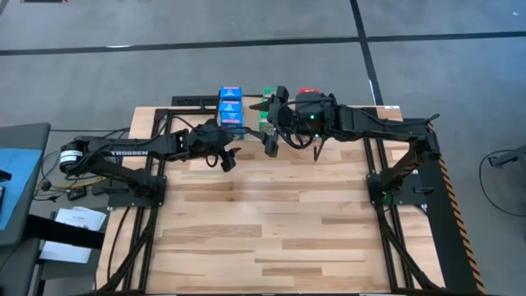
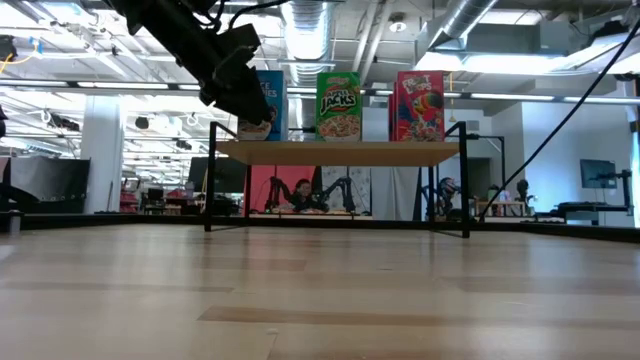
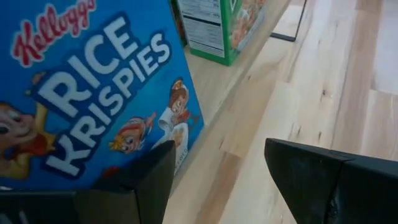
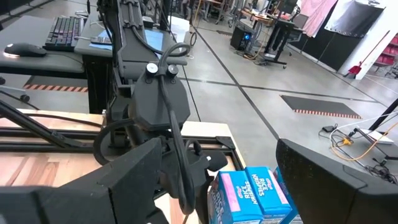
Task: Stack cereal on shelf
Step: Put the blue cereal box on the shelf aligned with the other blue cereal boxes
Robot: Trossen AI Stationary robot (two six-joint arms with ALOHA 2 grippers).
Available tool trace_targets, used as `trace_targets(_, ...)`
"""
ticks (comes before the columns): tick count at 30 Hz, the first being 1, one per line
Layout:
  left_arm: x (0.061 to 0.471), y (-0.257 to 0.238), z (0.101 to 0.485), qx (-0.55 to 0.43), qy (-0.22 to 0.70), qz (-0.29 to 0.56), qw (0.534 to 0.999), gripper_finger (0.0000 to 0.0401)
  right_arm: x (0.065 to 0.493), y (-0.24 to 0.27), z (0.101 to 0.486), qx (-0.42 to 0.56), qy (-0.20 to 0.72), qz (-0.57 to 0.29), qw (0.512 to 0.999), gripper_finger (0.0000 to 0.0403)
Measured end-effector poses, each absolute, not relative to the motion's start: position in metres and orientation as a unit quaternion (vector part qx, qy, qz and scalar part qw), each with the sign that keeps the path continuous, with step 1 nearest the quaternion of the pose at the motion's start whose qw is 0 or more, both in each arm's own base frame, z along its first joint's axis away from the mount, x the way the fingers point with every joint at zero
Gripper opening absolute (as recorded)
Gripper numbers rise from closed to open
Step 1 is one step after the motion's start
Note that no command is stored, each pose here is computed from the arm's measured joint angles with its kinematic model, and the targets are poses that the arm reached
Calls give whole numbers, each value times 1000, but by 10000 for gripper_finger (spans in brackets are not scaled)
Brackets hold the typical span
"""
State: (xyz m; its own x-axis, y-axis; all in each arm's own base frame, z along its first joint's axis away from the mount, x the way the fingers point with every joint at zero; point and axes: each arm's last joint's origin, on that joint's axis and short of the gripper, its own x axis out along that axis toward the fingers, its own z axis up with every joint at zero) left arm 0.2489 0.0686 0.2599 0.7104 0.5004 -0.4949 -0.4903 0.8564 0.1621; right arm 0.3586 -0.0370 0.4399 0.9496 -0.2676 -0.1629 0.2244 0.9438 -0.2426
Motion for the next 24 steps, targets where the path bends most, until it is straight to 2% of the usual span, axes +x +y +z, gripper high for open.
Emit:
trace_targets(15,247,65,256,-25,282,276,918,238,358,-37,435,-112,125,-122,978,340)
trace_targets(24,242,48,286,31,252,302,919,238,357,-39,434,-92,128,-127,979,340)
